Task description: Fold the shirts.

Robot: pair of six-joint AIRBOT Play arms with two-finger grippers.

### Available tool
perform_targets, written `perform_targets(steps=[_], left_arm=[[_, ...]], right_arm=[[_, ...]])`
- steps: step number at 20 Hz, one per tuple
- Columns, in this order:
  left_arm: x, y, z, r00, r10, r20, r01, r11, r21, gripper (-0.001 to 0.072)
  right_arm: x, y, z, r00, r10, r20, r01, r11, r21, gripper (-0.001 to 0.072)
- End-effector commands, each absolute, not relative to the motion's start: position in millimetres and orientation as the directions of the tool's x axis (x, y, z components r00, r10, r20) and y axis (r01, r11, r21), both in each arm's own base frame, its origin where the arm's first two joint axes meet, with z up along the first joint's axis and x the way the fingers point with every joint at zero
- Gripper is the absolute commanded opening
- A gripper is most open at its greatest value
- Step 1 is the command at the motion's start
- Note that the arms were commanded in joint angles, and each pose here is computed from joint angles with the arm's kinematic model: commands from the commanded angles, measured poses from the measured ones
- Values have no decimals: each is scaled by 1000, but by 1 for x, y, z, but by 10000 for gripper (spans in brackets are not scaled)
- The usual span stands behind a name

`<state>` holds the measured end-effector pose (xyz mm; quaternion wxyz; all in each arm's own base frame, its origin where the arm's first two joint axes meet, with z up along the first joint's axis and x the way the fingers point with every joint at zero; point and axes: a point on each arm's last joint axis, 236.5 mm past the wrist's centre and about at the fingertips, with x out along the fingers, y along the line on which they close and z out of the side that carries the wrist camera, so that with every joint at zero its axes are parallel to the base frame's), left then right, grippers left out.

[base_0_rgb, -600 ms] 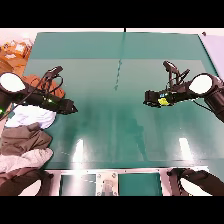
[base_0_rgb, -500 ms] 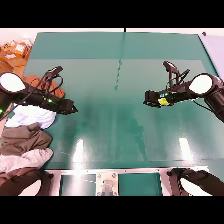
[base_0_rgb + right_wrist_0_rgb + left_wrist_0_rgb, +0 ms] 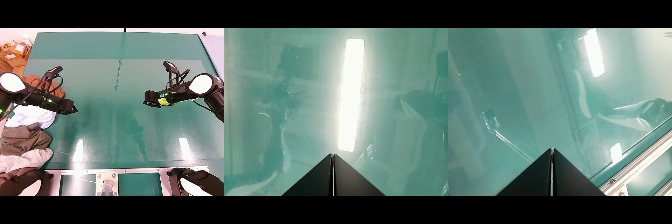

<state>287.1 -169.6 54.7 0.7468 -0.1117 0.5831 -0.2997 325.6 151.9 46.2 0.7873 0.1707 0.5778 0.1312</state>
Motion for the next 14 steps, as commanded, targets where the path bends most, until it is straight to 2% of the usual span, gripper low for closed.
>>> perform_targets(steps=[1, 6, 9, 10, 11, 12, 14], left_arm=[[287, -169, 55, 140, -578, -804, 317, 796, -516, 33], [317, -170, 63, 267, -579, -770, 309, 809, -501, 33], [328, -170, 67, 315, -581, -751, 273, 813, -514, 34], [335, -168, 68, 341, -569, -748, 279, 821, -498, 140], [346, -158, 66, 389, -529, -754, 280, 848, -451, 570], [369, -134, 64, 483, -430, -763, 241, 903, -356, 709], [413, -75, 75, 667, -211, -715, 138, 977, -160, 713]], right_arm=[[325, 152, 46, 296, 404, -865, -9, 907, 421, 12], [327, 152, 46, 303, 405, -863, -9, 906, 422, 12], [341, 154, 52, 360, 409, -838, -13, 901, 434, 12], [347, 153, 55, 386, 409, -827, -14, 899, 438, 12], [354, 153, 58, 418, 409, -811, -16, 896, 443, 13], [359, 153, 61, 438, 408, -801, -18, 895, 446, 13], [365, 152, 64, 463, 407, -787, -20, 893, 450, 13]])
